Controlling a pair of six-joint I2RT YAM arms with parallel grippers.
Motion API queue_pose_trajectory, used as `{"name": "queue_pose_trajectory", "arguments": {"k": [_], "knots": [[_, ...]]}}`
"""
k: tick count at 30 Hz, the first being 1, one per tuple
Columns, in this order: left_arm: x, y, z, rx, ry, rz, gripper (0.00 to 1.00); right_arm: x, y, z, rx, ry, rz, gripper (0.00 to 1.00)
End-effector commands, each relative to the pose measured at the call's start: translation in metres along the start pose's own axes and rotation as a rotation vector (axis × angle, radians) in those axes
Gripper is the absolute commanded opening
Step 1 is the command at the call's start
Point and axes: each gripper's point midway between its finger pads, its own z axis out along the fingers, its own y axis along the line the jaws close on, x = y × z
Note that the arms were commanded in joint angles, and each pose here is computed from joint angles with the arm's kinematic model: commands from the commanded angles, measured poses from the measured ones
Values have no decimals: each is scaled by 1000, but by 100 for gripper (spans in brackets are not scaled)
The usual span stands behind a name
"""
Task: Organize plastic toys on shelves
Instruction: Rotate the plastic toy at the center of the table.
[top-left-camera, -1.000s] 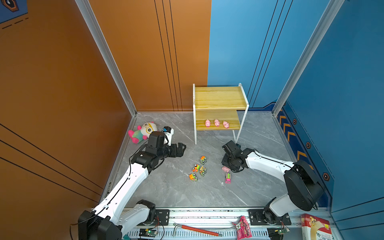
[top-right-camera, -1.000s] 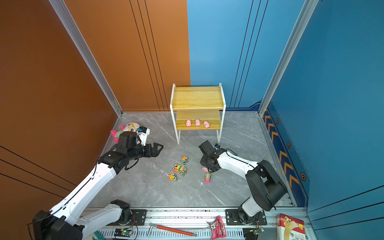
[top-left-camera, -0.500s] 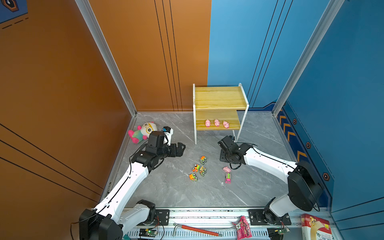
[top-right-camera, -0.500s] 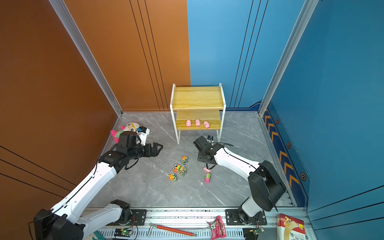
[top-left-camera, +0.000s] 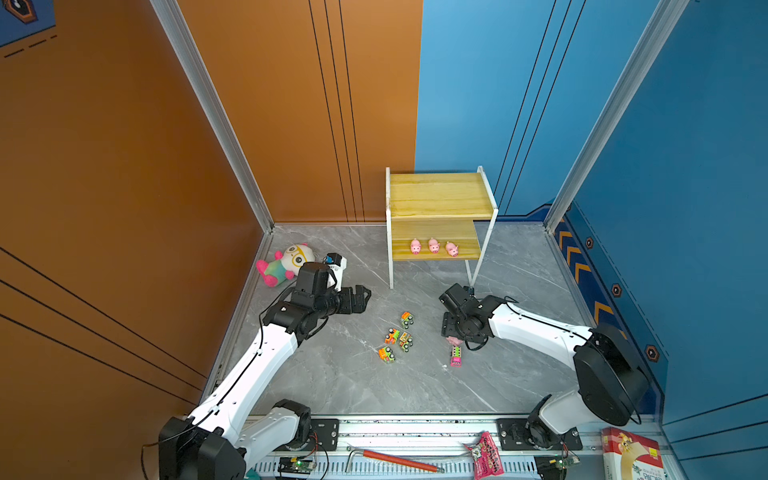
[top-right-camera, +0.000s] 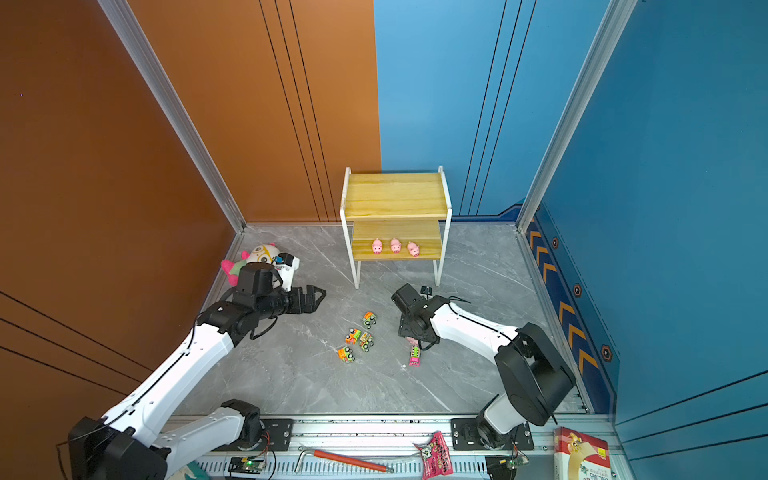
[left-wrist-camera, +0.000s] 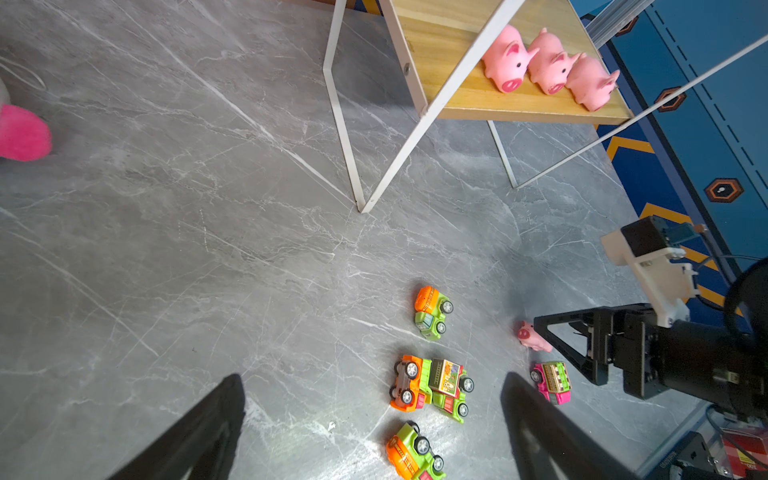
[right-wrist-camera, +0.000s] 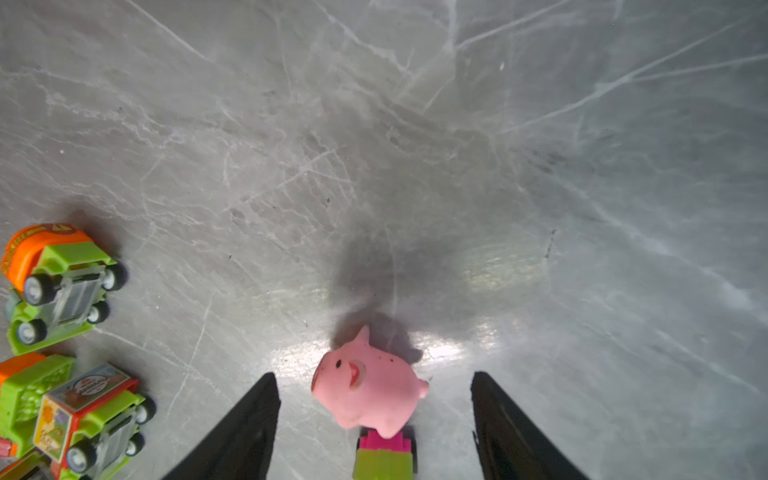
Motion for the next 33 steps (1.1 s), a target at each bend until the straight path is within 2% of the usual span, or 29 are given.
{"name": "queue_pose_trajectory", "arguments": {"k": [1,9,13,20,23,29,33], "knots": [[-3,1,-5,-9,-4,16,97,3,12,8,-31,36,30,72],[-4,2,-6,-6,-5,9,97,8,9,17,-5,55,29,65],[-4,3,-6,-6,-6,5,97,7,10,20,-12,61,28,56],[-5,4,-6,-9,-7,3,97,6,17,22,-27,76,10,46],[-5,5,-6,-13,-7,1,97,1,17,19,-24,53,3,42],[-5,6,-4,-14,-2,-2,97,-17,11,8,8,-52,-43,39],[-5,7,-4,-17,-2,-3,97,-16,13,1,32,-107,-122,35]]}}
